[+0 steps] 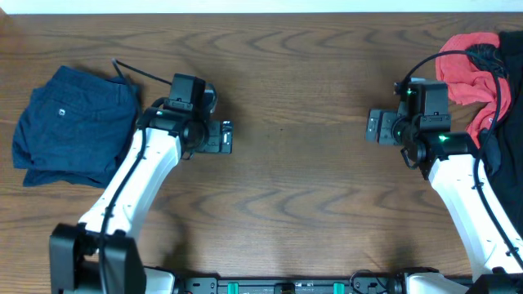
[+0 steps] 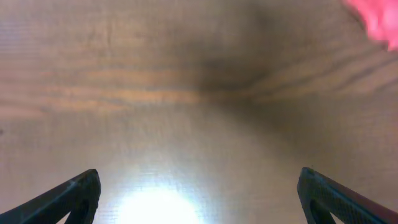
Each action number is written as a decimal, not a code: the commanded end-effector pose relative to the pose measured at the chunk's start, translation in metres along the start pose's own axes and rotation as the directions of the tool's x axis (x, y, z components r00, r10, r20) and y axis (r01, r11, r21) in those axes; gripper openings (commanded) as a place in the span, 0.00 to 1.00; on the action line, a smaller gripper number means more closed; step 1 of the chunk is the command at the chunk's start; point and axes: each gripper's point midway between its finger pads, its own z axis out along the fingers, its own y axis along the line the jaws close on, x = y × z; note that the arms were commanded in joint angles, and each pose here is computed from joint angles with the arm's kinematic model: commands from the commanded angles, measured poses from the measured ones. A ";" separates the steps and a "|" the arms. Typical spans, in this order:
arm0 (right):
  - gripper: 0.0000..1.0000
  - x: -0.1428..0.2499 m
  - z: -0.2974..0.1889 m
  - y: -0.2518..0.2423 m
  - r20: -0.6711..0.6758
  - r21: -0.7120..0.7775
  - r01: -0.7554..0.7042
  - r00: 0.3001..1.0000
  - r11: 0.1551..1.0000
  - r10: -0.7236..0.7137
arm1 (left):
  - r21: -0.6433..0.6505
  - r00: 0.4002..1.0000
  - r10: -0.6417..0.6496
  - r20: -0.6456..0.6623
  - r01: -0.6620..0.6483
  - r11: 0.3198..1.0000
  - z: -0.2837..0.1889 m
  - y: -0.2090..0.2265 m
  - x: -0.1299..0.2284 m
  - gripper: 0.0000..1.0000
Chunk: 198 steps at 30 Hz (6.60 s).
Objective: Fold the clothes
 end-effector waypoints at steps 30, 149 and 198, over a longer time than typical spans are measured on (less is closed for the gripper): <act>0.99 0.094 -0.140 -0.038 0.314 -0.021 -0.174 0.934 0.984 0.172 | 0.047 0.794 0.004 0.608 -0.041 0.998 -0.160 0.005 0.050 0.98; 0.99 0.071 -0.082 -0.016 0.783 -0.075 0.091 0.622 0.993 0.002 | -0.024 0.560 -0.097 0.823 0.203 0.979 -0.068 0.088 0.090 0.98; 0.99 0.071 -0.082 -0.016 0.783 -0.075 0.091 0.622 0.993 0.002 | -0.016 0.430 -0.051 0.901 0.151 0.988 -0.074 0.082 0.073 0.98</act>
